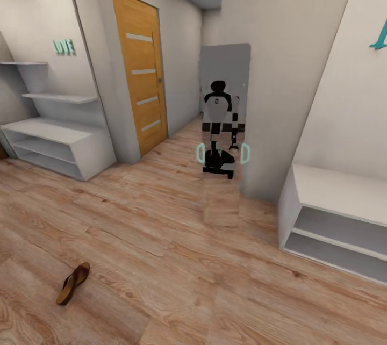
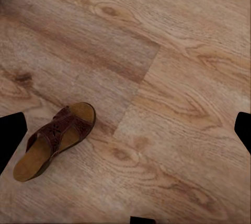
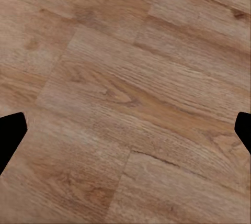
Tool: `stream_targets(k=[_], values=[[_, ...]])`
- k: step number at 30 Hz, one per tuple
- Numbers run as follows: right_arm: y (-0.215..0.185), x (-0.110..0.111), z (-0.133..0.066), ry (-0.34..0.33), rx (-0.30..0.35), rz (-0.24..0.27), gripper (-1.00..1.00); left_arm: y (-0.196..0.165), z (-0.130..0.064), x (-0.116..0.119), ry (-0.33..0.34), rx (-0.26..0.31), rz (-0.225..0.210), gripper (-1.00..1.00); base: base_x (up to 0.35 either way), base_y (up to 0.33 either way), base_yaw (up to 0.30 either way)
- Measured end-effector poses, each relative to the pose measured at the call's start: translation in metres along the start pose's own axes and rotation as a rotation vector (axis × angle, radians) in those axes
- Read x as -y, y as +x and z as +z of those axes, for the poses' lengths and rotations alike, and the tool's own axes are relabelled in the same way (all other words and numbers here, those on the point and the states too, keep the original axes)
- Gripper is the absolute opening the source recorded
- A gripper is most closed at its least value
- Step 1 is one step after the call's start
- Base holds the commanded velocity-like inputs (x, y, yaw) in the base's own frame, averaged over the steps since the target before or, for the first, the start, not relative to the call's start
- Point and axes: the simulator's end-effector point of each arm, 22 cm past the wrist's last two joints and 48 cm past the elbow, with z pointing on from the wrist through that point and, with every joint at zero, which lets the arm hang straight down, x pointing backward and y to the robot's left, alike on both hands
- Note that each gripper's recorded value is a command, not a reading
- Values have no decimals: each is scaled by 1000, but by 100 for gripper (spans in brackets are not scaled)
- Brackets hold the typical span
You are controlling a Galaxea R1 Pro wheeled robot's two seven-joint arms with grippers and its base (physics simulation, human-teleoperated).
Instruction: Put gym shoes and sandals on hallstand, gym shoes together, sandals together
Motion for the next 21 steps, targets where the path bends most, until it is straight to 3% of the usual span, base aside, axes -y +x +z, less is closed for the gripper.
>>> stream_targets(k=[11, 21], values=[[0, 0, 0, -7, 0, -6, 100, 1, 0, 1, 1, -1, -1, 100, 0, 269, 22], [-1, 1, 0, -7, 2, -8, 100, 0, 0, 0, 0, 0, 0, 100, 0, 23, 0]])
